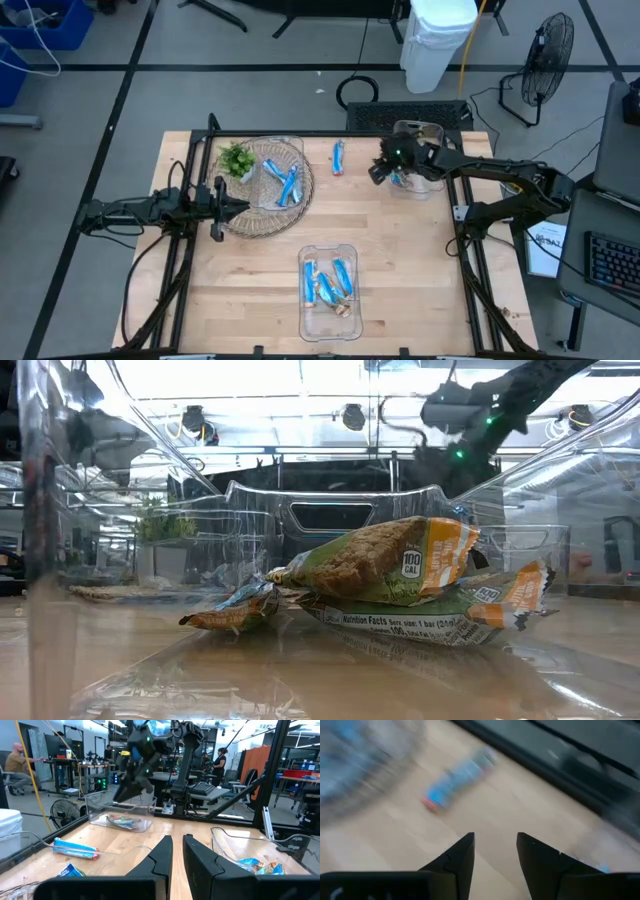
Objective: Pick and place Granola Bars by type
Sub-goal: Put the red granola bar into the top right transparent bin
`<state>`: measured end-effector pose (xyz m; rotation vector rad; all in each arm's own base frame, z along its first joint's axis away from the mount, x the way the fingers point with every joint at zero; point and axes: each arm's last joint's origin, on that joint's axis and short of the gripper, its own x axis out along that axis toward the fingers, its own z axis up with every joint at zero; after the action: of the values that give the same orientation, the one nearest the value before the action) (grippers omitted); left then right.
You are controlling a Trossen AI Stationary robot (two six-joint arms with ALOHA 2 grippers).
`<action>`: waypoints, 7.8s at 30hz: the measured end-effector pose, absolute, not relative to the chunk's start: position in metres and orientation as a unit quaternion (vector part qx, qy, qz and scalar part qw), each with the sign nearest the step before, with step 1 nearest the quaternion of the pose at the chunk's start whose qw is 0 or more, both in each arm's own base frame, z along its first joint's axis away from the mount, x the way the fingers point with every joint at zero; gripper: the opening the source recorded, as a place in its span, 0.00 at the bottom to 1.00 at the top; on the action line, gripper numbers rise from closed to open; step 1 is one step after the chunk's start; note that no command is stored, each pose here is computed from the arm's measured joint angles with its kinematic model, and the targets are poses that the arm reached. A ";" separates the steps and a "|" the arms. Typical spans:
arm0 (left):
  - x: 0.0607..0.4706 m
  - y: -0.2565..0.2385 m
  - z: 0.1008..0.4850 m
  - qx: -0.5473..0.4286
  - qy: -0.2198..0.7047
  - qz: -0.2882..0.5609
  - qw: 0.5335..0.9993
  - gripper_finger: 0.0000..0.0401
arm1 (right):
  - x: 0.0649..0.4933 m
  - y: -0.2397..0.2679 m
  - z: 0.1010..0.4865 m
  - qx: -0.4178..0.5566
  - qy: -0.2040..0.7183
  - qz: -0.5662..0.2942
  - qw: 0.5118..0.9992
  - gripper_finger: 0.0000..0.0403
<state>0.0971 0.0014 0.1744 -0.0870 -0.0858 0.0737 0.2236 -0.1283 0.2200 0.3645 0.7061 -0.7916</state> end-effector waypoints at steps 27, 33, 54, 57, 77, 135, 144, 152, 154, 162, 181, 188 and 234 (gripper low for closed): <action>0.097 0.001 0.174 -0.044 -0.043 0.037 0.997 0.12 | 0.359 -0.147 0.252 0.016 0.404 -0.201 0.892 0.50; 0.097 0.001 0.174 -0.044 -0.043 0.037 0.997 0.12 | 0.365 -0.176 0.198 0.072 0.462 -0.181 0.865 0.42; 0.097 0.001 0.174 -0.043 -0.043 0.037 0.997 0.12 | 0.360 -0.193 0.176 0.109 0.493 -0.167 0.847 0.01; 0.097 0.001 0.174 -0.044 -0.043 0.037 0.997 0.12 | 0.360 -0.192 0.190 0.097 0.502 -0.147 0.847 0.00; 0.097 0.002 0.174 -0.044 -0.043 0.041 0.997 0.12 | 0.341 -0.267 0.322 0.107 0.087 -0.038 0.990 0.00; 0.097 0.002 0.174 -0.044 -0.043 0.045 0.997 0.12 | 0.287 -0.295 0.166 0.058 0.611 -0.219 0.759 0.00; 0.097 0.002 0.174 -0.044 -0.043 0.045 0.997 0.12 | 0.296 -0.286 0.158 0.072 0.584 -0.178 0.789 0.00; 0.097 0.002 0.174 -0.044 -0.043 0.045 0.997 0.12 | 0.324 -0.263 0.161 0.062 0.538 -0.113 0.833 0.00; 0.097 0.002 0.174 -0.044 -0.043 0.045 0.997 0.12 | 0.332 -0.258 0.162 0.053 0.525 -0.105 0.843 0.00; 0.097 0.002 0.174 -0.044 -0.043 0.045 0.997 0.12 | 0.351 -0.243 0.165 0.043 0.487 -0.080 0.869 0.00; 0.097 0.002 0.174 -0.044 -0.043 0.045 0.997 0.12 | 0.337 -0.234 0.156 0.045 0.593 -0.131 0.793 0.00; 0.097 0.002 0.174 -0.044 -0.043 0.045 0.997 0.12 | 0.321 -0.226 0.176 0.078 0.623 -0.139 0.766 0.00; 0.097 0.002 0.174 -0.044 -0.043 0.045 0.997 0.12 | 0.300 -0.218 0.161 0.106 0.557 -0.179 0.804 0.04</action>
<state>0.0970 0.0019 0.1744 -0.0878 -0.0866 0.0902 0.2999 -0.2178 0.1609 0.2265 1.1938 -0.3834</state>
